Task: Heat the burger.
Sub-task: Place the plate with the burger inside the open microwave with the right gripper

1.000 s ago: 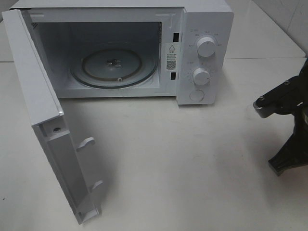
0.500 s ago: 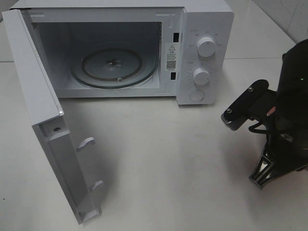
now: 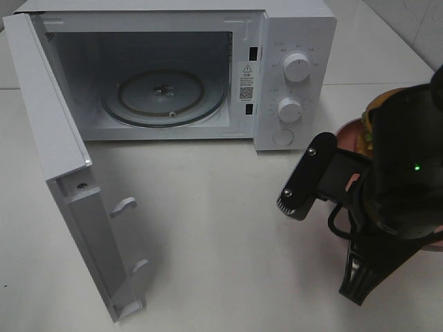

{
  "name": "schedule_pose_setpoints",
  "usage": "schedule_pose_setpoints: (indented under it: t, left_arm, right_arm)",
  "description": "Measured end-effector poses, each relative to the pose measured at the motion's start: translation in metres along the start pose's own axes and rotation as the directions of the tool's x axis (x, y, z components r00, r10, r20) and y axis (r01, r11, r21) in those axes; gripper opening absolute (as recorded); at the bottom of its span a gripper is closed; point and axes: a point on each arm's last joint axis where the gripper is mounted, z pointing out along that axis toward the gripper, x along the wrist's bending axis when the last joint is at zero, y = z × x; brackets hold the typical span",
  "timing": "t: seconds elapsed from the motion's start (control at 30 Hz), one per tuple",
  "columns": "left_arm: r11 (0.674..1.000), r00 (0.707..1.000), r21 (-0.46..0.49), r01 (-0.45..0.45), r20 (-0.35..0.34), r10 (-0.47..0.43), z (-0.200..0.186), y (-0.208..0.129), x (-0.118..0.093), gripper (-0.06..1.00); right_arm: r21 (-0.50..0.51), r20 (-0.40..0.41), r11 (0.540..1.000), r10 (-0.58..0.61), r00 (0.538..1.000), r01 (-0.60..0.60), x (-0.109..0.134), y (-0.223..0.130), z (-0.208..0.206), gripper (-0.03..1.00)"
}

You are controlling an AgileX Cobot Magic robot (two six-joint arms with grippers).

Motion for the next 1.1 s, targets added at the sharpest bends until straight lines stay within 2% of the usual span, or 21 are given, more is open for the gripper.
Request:
schedule_pose_setpoints:
  t: [0.13, 0.2, 0.3, 0.37, 0.63, 0.83, 1.03, 1.1]
  left_arm:
    - [1.0, 1.0, 0.0, 0.0, 0.0, 0.0, 0.0, 0.0, 0.0, 0.97]
    - [1.0, 1.0, 0.0, 0.0, 0.0, 0.0, 0.0, 0.0, 0.0, 0.97]
    - [1.0, 1.0, 0.0, 0.0, 0.0, 0.0, 0.0, 0.0, 0.0, 0.97]
    - [1.0, 1.0, 0.0, 0.0, 0.0, 0.0, 0.0, 0.0, 0.0, 0.97]
    - [1.0, 1.0, 0.0, 0.0, 0.0, 0.0, 0.0, 0.0, 0.0, 0.97]
    - [1.0, 1.0, 0.0, 0.0, 0.0, 0.0, 0.0, 0.0, 0.0, 0.97]
    - [1.0, 1.0, 0.0, 0.0, 0.0, 0.0, 0.0, 0.0, 0.0, 0.97]
    - [1.0, 1.0, 0.0, 0.0, 0.0, 0.0, 0.0, 0.0, 0.0, 0.97]
  right_arm:
    - [-0.025, 0.004, 0.999, -0.047, 0.999, 0.047, 0.008, 0.001, -0.005, 0.05]
    - [-0.064, 0.02, 0.992, -0.112, 0.994, 0.113, 0.018, 0.002, -0.013, 0.05]
    - [-0.073, 0.023, 0.989, -0.129, 0.991, 0.131, 0.02, 0.003, -0.014, 0.05]
    - [-0.102, 0.033, 0.975, -0.193, 0.981, 0.196, 0.03, 0.003, -0.021, 0.05]
    - [-0.147, 0.051, 0.939, -0.307, 0.95, 0.311, 0.046, 0.001, -0.032, 0.05]
    - [-0.172, 0.071, 0.883, -0.43, 0.9, 0.436, 0.053, 0.001, -0.036, 0.05]
    - [-0.204, 0.087, 0.843, -0.49, 0.867, 0.497, 0.055, 0.004, -0.037, 0.06]
    - [-0.237, 0.105, 0.808, -0.53, 0.841, 0.539, 0.056, 0.007, -0.037, 0.06]
